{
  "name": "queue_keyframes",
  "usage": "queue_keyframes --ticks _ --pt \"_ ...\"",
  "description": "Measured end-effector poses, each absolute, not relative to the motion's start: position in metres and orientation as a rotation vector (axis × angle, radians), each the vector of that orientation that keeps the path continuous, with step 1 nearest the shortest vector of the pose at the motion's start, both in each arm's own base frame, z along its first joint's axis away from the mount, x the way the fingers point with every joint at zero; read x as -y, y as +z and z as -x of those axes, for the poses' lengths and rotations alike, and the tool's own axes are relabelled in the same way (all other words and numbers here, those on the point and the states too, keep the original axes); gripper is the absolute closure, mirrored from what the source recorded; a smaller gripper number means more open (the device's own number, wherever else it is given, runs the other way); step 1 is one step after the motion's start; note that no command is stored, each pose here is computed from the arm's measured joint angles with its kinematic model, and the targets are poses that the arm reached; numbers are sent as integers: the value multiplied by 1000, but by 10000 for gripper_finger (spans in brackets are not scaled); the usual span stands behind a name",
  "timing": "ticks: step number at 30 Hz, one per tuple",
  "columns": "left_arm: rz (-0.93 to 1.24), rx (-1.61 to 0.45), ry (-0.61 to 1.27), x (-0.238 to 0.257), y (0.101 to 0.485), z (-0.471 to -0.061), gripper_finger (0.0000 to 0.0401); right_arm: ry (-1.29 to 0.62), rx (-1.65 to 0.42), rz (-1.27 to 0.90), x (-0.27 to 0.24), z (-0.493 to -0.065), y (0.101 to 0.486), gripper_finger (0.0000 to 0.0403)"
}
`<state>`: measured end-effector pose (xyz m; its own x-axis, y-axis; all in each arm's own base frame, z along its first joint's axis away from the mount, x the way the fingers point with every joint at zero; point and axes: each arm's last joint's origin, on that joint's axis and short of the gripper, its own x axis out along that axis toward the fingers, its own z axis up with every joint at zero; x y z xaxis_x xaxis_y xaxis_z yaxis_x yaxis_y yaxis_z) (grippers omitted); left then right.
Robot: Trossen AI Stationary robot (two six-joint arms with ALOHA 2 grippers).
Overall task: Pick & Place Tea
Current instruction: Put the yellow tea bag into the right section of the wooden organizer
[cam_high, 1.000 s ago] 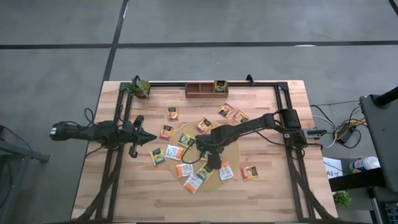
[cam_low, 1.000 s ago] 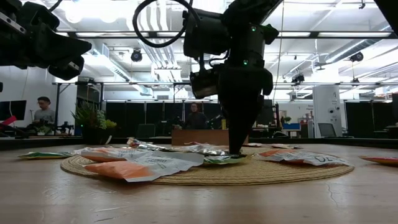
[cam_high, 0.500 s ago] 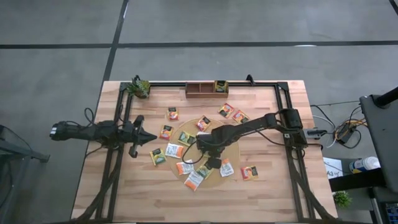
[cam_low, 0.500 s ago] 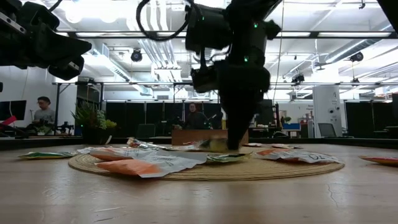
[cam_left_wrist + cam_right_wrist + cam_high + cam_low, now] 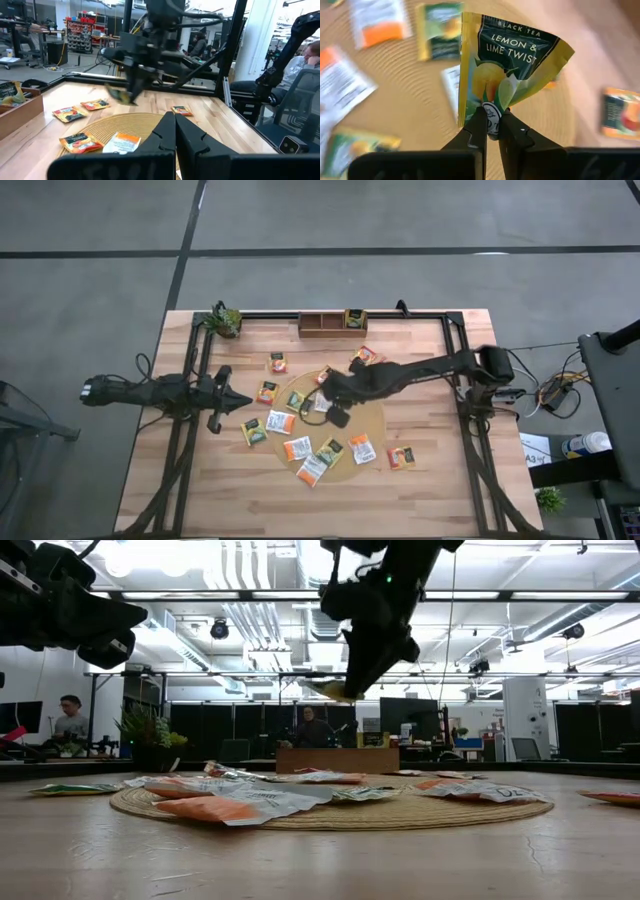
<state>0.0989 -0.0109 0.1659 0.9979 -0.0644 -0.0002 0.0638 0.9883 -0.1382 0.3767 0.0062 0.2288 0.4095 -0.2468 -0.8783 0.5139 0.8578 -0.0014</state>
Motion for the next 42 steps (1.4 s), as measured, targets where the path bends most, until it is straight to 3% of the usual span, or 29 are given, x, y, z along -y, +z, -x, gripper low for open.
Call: queue_keyframes --ticks 21,29,42 --pt "138 -4 -65 11 166 -99 401 -954 -925 -397 125 -344 237 380" --pt "138 -5 -65 11 166 -99 401 -990 -829 -426 147 -340 244 379" --pt "138 -4 -64 11 166 -99 401 -1181 -663 -650 166 -331 242 379"
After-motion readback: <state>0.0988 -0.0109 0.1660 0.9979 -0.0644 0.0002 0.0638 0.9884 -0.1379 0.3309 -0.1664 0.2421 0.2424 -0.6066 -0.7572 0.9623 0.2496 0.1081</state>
